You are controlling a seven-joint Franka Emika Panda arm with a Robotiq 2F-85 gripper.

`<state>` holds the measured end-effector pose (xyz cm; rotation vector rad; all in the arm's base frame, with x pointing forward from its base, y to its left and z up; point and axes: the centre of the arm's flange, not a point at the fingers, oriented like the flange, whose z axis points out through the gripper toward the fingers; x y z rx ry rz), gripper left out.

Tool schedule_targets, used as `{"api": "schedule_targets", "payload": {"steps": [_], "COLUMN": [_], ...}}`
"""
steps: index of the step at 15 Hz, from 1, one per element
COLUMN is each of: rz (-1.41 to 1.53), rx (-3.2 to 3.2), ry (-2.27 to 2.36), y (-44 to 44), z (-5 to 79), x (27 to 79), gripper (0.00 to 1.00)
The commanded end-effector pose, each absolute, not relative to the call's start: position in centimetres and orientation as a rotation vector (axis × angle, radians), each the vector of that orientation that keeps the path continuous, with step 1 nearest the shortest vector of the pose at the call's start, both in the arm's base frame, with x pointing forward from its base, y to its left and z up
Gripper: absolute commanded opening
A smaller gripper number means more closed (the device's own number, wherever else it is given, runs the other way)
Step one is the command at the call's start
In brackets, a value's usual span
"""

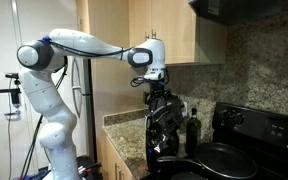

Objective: Move the black plastic to the left then move it to the right

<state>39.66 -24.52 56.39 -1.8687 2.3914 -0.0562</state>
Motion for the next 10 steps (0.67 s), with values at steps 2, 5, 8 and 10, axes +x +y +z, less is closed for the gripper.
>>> {"api": "schedule_targets", "payload": {"steps": [2,5,8,10], "rz": [-0.012,-0.01,-0.001,-0.009], "rx": [-1.564,-1.542,-1.503,-1.511], "ry": [2.639,2.643,2.675,2.692], "y": [-24.7,-24.5,-24.7,-23.9], "z": [56.9,56.5,56.0,54.3], "x": [41.6,40.6,41.1,41.6], "gripper": [1.0,1.0,1.0,1.0]}}
